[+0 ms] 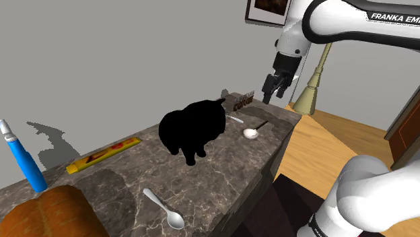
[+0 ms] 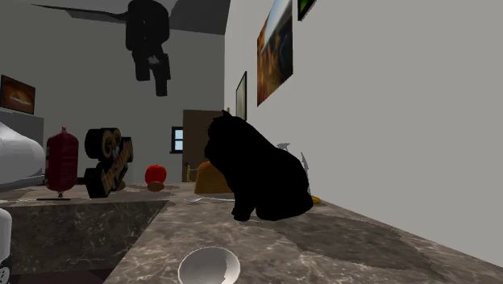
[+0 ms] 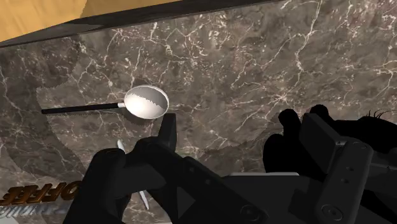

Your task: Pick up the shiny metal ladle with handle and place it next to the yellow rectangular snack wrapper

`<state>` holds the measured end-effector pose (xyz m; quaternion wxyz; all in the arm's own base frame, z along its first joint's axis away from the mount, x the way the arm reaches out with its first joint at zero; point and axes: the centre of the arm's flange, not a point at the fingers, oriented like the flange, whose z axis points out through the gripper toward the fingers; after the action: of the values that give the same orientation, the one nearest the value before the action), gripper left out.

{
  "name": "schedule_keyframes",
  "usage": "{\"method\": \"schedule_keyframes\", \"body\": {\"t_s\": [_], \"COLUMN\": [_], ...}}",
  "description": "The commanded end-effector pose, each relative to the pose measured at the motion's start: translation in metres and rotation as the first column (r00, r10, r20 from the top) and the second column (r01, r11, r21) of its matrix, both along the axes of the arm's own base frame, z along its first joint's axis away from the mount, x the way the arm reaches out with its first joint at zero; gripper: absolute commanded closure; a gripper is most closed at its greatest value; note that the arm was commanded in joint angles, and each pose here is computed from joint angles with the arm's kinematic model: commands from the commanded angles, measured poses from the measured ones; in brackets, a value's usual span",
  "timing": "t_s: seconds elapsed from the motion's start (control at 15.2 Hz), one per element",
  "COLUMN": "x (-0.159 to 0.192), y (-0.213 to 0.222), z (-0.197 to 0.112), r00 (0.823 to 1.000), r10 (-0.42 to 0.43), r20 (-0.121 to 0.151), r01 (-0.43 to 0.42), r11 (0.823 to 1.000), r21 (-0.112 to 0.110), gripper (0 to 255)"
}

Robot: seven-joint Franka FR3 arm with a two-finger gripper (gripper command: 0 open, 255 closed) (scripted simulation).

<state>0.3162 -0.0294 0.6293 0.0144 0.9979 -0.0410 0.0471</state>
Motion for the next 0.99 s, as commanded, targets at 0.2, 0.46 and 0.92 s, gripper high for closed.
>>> {"method": "schedule_keyframes", "body": {"t_s": [0.2,0.46,0.92], "x": [0.026,0.057,0.099], "y": [-0.014,-0.039,-0.092], "z": [-0.025,-0.059,-0.117], "r00": [0.990,0.947,0.793], "r10": [-0.139,-0.321,-0.608], "r20": [0.010,0.021,0.034], "r01": [0.139,0.320,0.606], "r11": [0.990,0.947,0.794], "r21": [0.009,0.022,0.050], "gripper": [0,0,0]}}
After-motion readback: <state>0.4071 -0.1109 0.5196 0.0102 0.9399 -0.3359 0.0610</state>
